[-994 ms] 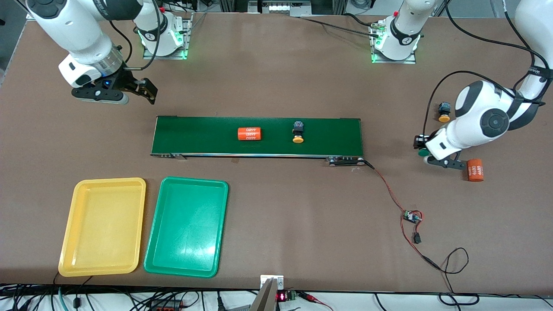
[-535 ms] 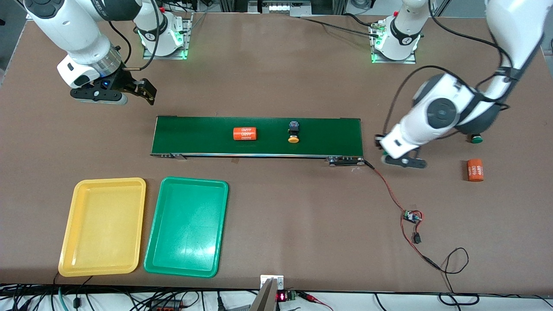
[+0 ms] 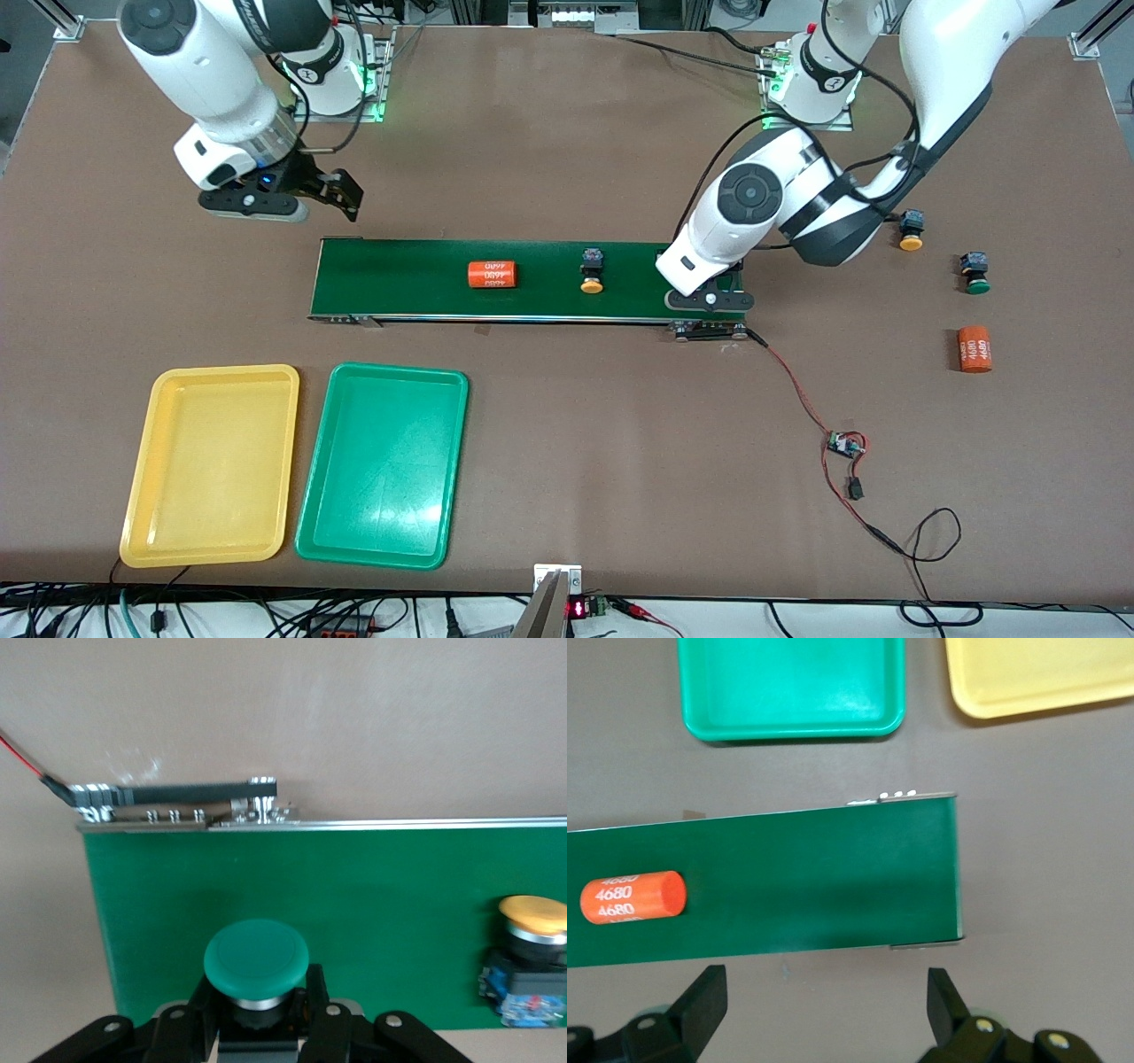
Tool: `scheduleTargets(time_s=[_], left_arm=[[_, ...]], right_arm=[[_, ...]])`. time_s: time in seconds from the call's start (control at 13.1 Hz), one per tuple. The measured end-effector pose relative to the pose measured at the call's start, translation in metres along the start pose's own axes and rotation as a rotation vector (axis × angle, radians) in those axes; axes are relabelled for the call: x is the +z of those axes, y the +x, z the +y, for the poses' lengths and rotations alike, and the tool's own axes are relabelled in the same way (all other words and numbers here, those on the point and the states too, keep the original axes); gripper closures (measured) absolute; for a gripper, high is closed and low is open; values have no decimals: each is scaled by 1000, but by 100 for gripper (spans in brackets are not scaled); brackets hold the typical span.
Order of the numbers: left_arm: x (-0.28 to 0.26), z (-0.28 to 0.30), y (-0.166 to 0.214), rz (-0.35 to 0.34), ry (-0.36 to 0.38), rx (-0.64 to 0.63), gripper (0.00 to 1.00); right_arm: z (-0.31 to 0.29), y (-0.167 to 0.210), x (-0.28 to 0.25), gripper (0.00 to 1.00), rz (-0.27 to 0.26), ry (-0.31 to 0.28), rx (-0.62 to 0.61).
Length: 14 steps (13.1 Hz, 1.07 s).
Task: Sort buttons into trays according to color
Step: 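Place the green button on the belt with the left gripper, then grasp the orange battery with the left gripper while the right gripper reaches the belt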
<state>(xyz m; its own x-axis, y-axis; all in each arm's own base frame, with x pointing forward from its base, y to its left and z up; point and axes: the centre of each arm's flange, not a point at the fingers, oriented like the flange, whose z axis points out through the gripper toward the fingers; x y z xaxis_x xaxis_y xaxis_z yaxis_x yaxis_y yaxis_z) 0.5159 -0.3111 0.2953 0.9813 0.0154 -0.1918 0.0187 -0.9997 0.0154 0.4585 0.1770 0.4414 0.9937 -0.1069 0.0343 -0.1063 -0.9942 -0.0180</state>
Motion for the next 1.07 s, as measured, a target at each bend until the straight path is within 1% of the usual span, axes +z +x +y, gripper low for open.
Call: scheduleTargets(time_s=[0.15,0.31,0.46,0.54,0.69,0.76,0.84,0.92,1.07], left_arm=[[22,-4,4,-50,-12,-45,58],[39,2,1,-81,-8,-55,56],[41,8,-1,-81,-3,-53,40],[39,10,0,-77,-5,-53,30],[31,9,5,-61,-11,-60,10],[23,8,9,-45,-13,-65,1],[10,6,13,-29,-5,-71,0],[-8,2,18,-18,19,-72,0],[-60,-11,34,4,62,-55,0]], right_arm=[[-19,-5,14,0,-16,1,18],[-36,-8,28,0,-16,16,22],[-45,-7,39,0,-14,31,9],[-51,-8,46,0,-17,34,-5],[-63,-13,60,0,-22,14,-23],[-70,-15,67,0,-15,3,-13],[-78,-17,73,0,-6,0,-4],[-87,-21,80,0,1,-1,1],[-104,-25,91,0,8,-11,3]])
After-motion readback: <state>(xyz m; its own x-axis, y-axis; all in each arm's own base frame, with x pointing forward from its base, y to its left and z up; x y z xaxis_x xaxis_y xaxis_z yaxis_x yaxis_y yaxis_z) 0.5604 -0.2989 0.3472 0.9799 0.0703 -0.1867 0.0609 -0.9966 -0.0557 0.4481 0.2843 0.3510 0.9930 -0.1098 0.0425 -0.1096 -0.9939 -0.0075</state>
